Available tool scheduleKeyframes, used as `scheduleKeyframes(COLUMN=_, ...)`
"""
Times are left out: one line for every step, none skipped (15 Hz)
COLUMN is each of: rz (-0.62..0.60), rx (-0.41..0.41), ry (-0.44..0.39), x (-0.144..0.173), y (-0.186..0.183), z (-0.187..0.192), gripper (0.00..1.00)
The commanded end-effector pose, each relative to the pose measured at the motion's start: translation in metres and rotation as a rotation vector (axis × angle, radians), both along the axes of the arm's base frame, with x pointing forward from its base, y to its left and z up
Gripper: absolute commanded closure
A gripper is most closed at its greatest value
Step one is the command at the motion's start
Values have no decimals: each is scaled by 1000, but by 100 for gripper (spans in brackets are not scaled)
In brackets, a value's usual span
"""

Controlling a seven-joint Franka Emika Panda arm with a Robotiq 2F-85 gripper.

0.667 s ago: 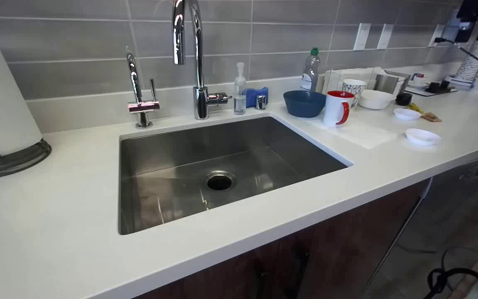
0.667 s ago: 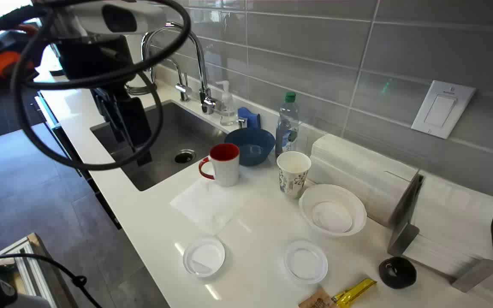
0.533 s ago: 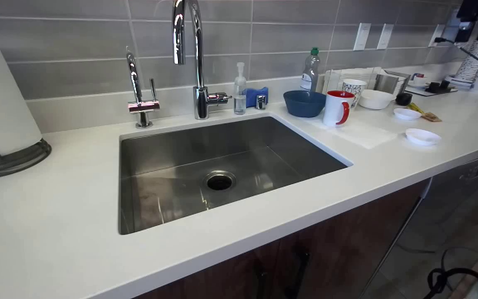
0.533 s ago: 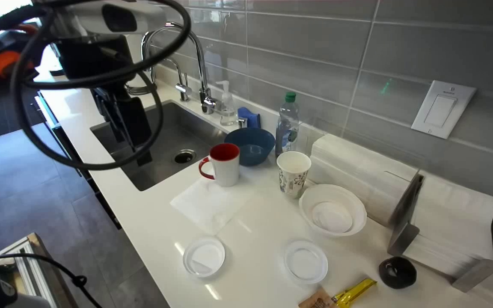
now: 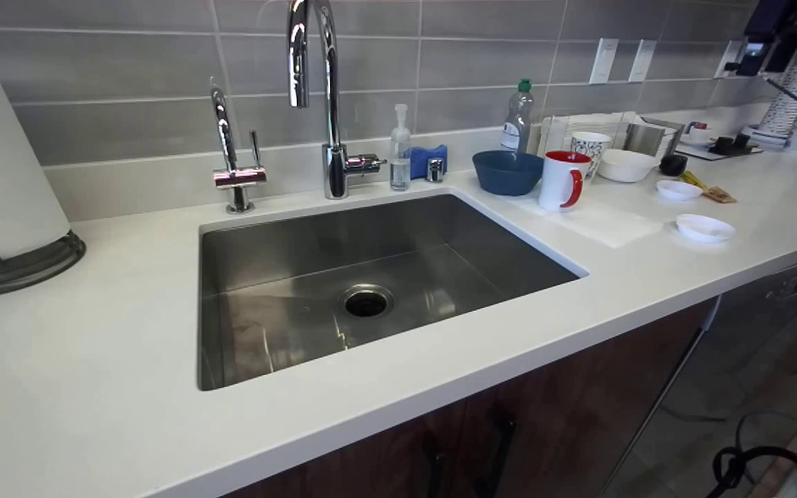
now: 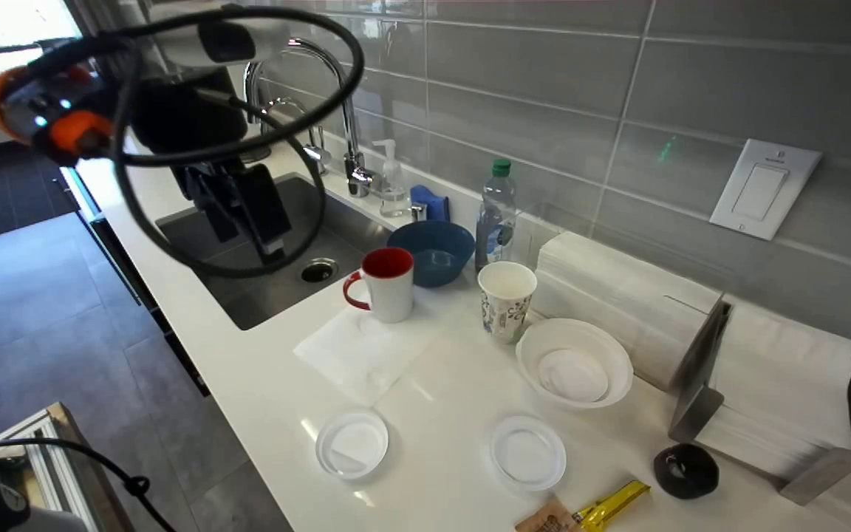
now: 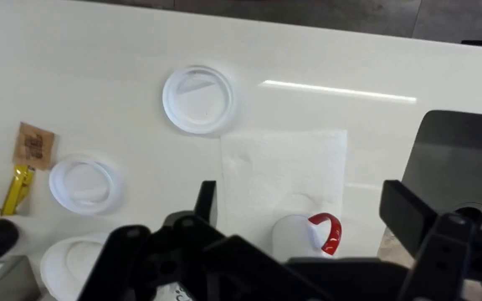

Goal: Pour the water in the cup into the bowl

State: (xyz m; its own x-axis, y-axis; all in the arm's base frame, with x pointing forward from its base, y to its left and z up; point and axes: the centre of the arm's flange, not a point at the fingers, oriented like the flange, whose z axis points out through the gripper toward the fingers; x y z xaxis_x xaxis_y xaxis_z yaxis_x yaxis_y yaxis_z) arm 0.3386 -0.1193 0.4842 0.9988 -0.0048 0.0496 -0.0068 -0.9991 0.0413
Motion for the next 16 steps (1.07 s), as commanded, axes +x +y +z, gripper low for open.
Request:
scheduleKeyframes(rz=146, rx=81, ry=-102, x=-2, y=2, z=-46, gripper=0)
scheduleKeyframes(rz=176, rx=102, ry=-132, x=-2, y=2, z=-61, gripper=0)
scheduleKeyframes(rz=203, rx=129, ry=-159, x=-4, y=3, z=-74, gripper=0)
scheduleKeyframes(rz=222, rx=175, ry=-171, x=-8, y=6, z=-86, gripper=0)
scheduleKeyframes(rz=243, rx=202, ry=-207, x=-8, y=7, z=-99, gripper=0)
scheduleKeyframes(rz=264, rx=227, ry=-243, x=-7, y=7, z=-112, gripper=0)
scheduleKeyframes(rz=295, rx=257, ry=-267, x=-3, y=5, z=-119, gripper=0)
scheduleKeyframes(rz=324, rx=290, ry=-294, x=3, y=2, z=-122, gripper=0)
scheduleKeyframes(rz=354, rx=312, ry=-330, x=10, y=-1, z=-128, gripper=0)
scheduleKeyframes(rz=379, rx=344, ry=-360, x=16, y=-4, z=-137, gripper=0)
scheduleKeyframes(rz=410, rx=380, ry=-377, x=19, y=-7, z=-145, gripper=0)
scheduleKeyframes(rz=444, rx=413, ry=-395, x=23, y=-7, z=-155, gripper=0)
scheduleKeyframes(rz=467, rx=433, ry=-397, x=24, y=-5, z=-165, gripper=0)
scheduleKeyframes(rz=485, rx=456, ry=-406, x=27, y=-3, z=-174, gripper=0)
scheduleKeyframes(rz=489, rx=461, ry=-412, x=27, y=-2, z=-181, gripper=0)
scheduleKeyframes(rz=491, rx=481, ry=-418, x=29, y=-2, z=-187, gripper=0)
